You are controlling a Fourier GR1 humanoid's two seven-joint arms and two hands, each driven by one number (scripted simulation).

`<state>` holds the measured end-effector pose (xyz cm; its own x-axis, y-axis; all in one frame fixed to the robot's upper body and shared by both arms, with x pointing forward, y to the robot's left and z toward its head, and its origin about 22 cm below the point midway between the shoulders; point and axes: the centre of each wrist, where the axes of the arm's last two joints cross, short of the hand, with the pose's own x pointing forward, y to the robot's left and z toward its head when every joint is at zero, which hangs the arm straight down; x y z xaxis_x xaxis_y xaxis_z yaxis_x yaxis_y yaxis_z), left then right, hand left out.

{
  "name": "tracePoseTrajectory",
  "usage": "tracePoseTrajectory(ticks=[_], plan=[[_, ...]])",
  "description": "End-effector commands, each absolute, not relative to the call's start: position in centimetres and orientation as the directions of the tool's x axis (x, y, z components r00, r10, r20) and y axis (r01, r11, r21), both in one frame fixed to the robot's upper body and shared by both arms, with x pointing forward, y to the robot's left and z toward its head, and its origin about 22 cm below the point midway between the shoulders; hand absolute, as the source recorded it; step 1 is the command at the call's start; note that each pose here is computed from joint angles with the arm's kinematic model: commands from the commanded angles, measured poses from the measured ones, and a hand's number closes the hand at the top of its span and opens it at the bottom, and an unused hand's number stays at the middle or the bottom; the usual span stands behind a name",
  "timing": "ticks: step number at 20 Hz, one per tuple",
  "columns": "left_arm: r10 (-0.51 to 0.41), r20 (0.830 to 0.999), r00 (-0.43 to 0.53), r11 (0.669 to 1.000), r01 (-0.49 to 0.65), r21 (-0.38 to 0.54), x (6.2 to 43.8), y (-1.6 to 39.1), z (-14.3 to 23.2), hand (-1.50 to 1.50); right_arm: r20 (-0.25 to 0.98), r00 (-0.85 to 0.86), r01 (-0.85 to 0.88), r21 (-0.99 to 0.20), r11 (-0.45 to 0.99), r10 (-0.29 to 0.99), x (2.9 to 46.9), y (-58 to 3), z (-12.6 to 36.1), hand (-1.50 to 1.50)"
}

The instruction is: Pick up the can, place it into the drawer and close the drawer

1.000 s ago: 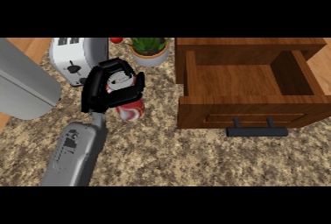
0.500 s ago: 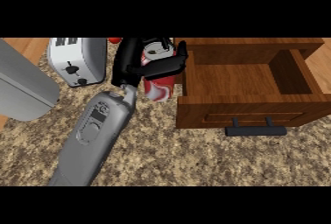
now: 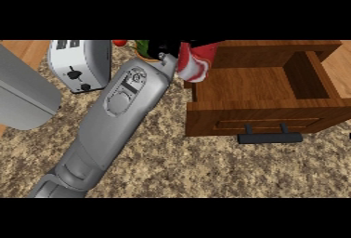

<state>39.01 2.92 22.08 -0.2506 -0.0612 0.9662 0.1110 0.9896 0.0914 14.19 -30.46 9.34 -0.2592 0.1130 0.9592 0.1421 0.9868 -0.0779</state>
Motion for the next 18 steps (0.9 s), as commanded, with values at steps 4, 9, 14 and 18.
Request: tracePoseTrajectory(ticks=[4,9,14,18], plan=[[-0.105,0.967,-0.234,0.985,0.112,0.135,40.1,0.0,24.2,1.5,0.961,-0.253,0.138,-0.077,0.987,0.111,14.7,-29.2,10.8,-1.5],[-0.121,0.968,-0.218,0.983,0.106,0.147,40.6,-1.3,23.9,1.5,0.959,-0.263,0.142,-0.068,0.988,0.104,15.2,-29.7,9.3,-1.5],[-0.16,0.963,-0.216,0.982,0.062,0.177,41.1,-2.5,24.9,1.5,0.956,-0.269,0.121,-0.086,0.989,0.116,15.6,-30.4,9.8,-1.5],[-0.182,0.96,-0.211,0.974,0.092,0.205,41.7,-2.5,24.5,1.5,0.956,-0.269,0.122,-0.087,0.989,0.117,15.7,-29.2,10.9,-1.5]])
